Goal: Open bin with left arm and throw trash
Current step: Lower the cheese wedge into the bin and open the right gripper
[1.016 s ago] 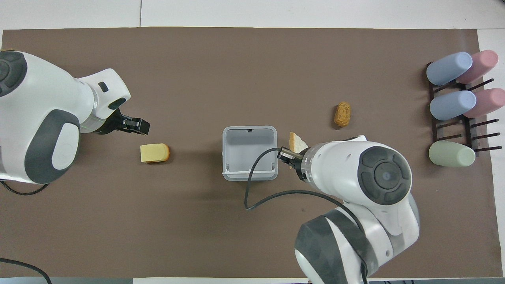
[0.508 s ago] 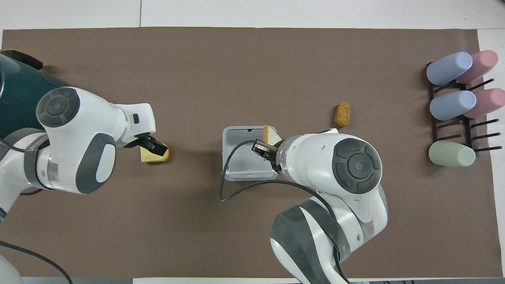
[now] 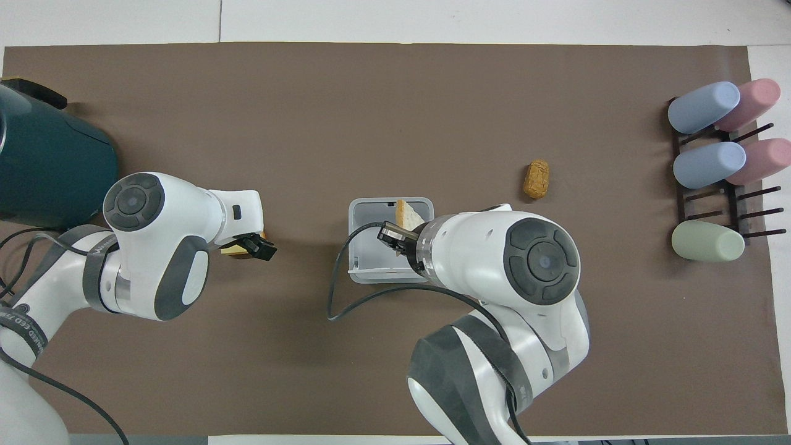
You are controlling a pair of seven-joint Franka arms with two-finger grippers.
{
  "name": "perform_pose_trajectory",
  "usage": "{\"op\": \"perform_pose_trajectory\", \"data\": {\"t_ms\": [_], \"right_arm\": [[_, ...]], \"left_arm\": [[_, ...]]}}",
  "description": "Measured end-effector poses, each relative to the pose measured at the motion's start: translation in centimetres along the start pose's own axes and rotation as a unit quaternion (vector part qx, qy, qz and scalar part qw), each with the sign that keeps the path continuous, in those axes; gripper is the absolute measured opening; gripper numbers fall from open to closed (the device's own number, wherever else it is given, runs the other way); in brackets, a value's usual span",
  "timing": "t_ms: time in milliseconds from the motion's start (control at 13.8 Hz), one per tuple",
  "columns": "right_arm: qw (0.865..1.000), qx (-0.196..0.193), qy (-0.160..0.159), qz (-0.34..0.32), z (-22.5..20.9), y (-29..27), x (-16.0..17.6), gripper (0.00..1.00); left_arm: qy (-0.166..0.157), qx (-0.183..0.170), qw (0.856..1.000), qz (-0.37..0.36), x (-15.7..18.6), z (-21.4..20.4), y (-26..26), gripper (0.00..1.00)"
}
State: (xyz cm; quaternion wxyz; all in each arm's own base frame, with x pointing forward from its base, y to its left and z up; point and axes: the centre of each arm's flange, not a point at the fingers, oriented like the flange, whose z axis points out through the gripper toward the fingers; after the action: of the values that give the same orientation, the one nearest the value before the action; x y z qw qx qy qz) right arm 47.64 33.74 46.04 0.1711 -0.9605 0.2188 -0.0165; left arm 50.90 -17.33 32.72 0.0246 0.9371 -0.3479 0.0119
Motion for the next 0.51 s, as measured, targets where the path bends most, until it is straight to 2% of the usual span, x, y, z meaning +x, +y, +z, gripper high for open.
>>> {"op": "perform_pose_trajectory", "data": {"t_ms": [145, 290, 363, 508], "right_arm": [[1.0, 0.004, -0.005, 0.004, 0.0, -0.1, -0.2, 0.09], [1.0, 0.006, -0.007, 0.006, 0.0, -0.2, -0.2, 0.13], [1.0, 0.006, -0.007, 0.006, 0.0, -0.2, -0.2, 0.19], [1.0, 0.007, -0.006, 0.005, -0.1, -0.3, -0.3, 0.43]], "left_arm": [[0.001, 0.001, 1.0, 0.005, -0.5, 0.9, 0.1, 1.0], [-0.001, 0.0, 1.0, 0.014, -0.8, 1.3, 0.2, 1.0], [-0.002, 0.0, 1.0, 0.016, -0.9, 1.5, 0.2, 1.0], [-0.003, 0.0, 1.0, 0.017, -1.0, 1.7, 0.3, 1.0]]}}
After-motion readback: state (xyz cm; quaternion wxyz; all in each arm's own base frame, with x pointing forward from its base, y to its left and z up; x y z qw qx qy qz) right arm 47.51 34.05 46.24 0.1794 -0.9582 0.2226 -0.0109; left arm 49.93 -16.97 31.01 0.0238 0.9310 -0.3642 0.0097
